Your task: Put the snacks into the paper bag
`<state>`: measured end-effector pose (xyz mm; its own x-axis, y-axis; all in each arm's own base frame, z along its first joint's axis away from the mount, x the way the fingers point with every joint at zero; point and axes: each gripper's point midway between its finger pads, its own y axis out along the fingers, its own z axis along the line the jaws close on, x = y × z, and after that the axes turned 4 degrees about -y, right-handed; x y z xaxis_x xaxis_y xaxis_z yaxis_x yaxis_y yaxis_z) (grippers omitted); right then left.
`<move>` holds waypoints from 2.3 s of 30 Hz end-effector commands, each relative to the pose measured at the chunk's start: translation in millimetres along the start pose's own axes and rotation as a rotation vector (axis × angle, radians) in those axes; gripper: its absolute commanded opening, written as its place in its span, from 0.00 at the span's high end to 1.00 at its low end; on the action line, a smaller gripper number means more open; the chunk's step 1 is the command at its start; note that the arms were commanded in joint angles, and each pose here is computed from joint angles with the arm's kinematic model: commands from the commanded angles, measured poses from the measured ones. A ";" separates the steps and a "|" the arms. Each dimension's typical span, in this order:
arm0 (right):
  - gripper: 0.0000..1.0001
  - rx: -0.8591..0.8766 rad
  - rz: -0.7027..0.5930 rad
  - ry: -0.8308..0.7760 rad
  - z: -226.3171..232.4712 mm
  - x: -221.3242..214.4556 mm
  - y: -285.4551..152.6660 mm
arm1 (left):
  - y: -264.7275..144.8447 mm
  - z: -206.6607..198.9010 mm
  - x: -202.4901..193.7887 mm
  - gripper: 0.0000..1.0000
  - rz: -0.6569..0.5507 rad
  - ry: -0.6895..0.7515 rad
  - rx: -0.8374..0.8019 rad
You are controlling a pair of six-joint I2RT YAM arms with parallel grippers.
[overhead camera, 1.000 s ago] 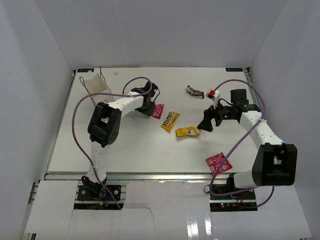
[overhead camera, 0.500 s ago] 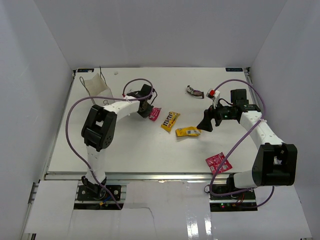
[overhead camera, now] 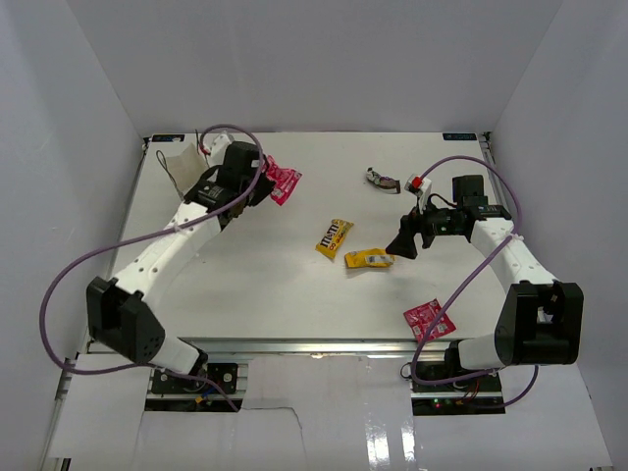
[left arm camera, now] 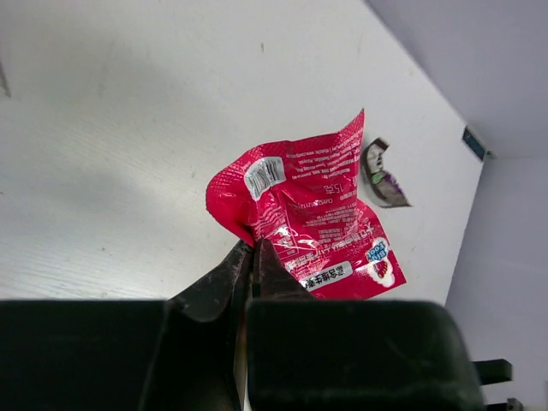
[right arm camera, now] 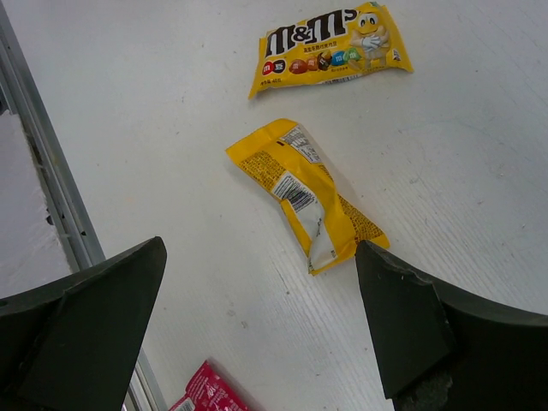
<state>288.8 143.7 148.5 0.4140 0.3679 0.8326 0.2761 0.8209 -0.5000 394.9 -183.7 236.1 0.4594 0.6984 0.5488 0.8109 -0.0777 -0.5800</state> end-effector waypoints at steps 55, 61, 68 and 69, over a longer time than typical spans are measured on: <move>0.05 0.022 -0.024 -0.022 -6.7 4.2 4.5 | -107.8 33.0 263.3 1.00 -0.558 0.276 -0.028; 0.05 0.022 -0.021 -0.021 -5.3 2.0 4.3 | -106.7 58.0 273.1 1.00 -0.606 0.333 0.111; 0.05 0.028 -0.021 -0.014 -4.6 0.7 5.2 | -81.6 65.3 278.1 1.00 -0.596 0.375 0.163; 0.05 0.027 -0.022 -0.017 -4.5 1.0 4.9 | -74.2 66.9 277.6 1.00 -0.583 0.376 0.169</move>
<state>290.4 145.1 138.8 0.4319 0.3672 0.8238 0.2511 0.8283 -0.5009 429.8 59.1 388.5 0.0953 0.3234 0.9414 0.9124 0.3498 -0.2126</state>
